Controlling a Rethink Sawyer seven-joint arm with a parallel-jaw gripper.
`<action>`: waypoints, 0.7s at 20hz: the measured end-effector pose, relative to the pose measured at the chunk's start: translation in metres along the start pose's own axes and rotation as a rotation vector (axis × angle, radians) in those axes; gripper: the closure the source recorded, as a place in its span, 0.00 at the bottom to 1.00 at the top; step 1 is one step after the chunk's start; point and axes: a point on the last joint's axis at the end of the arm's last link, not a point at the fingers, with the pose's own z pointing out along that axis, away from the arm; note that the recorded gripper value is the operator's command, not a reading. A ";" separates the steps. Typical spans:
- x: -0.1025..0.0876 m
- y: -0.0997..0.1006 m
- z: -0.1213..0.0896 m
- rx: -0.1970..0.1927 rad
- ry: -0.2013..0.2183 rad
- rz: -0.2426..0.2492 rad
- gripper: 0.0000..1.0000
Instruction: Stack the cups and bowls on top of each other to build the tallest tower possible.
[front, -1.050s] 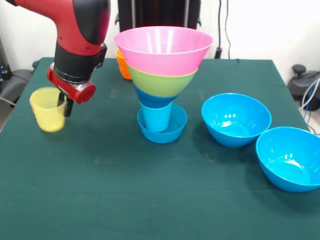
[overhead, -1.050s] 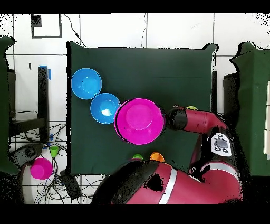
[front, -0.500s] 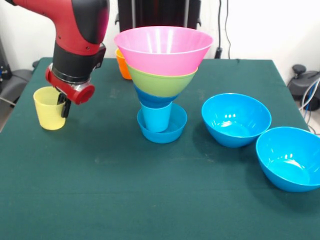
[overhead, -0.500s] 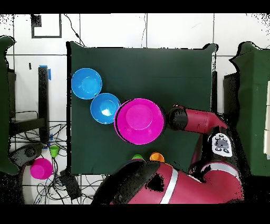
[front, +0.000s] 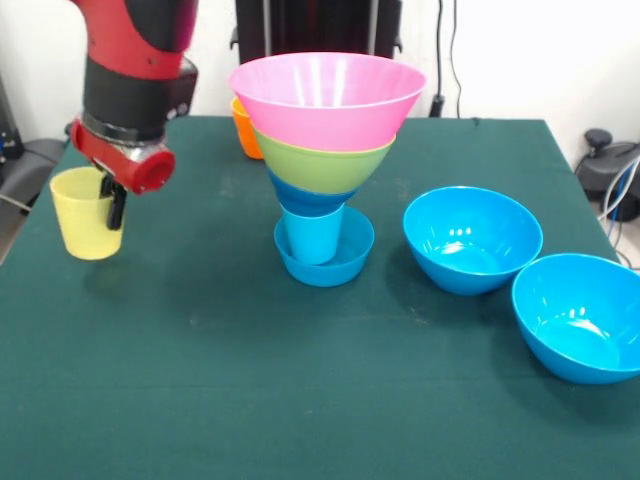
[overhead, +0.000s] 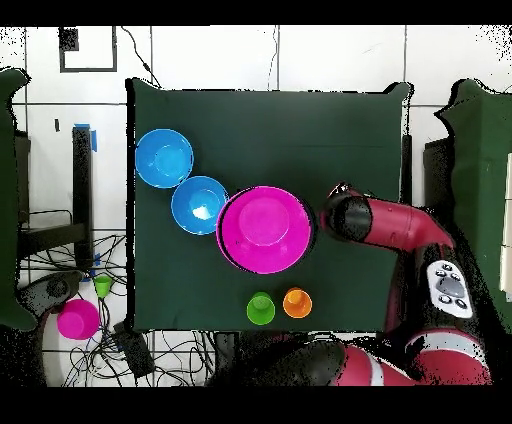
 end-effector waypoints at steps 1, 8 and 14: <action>-0.011 -0.002 -0.015 -0.017 0.001 0.023 1.00; -0.045 -0.005 -0.062 -0.054 -0.007 0.065 1.00; -0.059 0.004 -0.106 -0.070 -0.020 0.061 1.00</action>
